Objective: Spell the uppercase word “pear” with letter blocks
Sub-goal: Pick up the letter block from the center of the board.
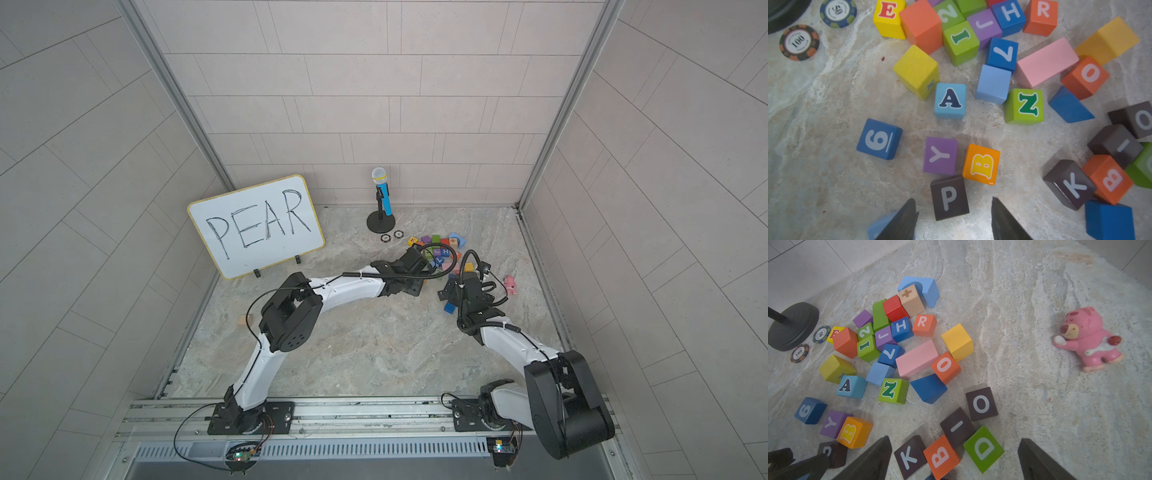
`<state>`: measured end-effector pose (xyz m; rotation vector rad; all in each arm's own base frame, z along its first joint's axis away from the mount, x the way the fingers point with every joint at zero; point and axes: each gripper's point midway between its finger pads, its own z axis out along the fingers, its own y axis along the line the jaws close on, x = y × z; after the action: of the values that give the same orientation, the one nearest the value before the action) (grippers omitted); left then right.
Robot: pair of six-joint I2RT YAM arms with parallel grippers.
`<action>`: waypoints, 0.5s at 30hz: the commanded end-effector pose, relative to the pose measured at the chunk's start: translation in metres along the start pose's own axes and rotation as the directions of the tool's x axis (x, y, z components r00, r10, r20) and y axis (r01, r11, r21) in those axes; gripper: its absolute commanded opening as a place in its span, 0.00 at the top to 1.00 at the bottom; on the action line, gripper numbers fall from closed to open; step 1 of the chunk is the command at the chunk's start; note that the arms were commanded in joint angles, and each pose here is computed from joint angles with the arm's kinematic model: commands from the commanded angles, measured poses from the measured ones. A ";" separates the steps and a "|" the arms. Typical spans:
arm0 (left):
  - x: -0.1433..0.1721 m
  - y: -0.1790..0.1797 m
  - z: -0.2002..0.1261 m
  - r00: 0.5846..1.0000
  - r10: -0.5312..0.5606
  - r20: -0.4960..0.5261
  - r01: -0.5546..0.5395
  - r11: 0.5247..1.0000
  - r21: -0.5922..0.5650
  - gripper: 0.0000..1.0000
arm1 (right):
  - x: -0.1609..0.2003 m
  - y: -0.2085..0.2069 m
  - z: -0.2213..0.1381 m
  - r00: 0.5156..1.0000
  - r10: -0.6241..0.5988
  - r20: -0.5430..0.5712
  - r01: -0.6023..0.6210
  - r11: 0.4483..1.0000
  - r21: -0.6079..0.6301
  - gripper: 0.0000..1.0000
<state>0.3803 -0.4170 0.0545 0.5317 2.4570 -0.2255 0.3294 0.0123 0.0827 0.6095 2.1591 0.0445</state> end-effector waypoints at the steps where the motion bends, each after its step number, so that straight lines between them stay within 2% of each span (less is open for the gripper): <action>1: 0.003 0.007 0.004 1.000 -0.007 -0.023 0.006 0.999 -0.043 0.46 | -0.001 -0.001 0.001 1.000 0.020 0.006 -0.020 1.000 0.007 0.00; 15: 0.011 0.009 0.020 0.998 -0.013 -0.055 0.009 0.997 -0.075 0.46 | 0.003 -0.002 0.004 1.000 0.021 0.000 -0.021 1.000 0.008 0.00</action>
<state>0.3822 -0.4129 0.0353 0.5171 2.5030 -0.1597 0.3311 0.0132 0.0799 0.6090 2.1628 0.0472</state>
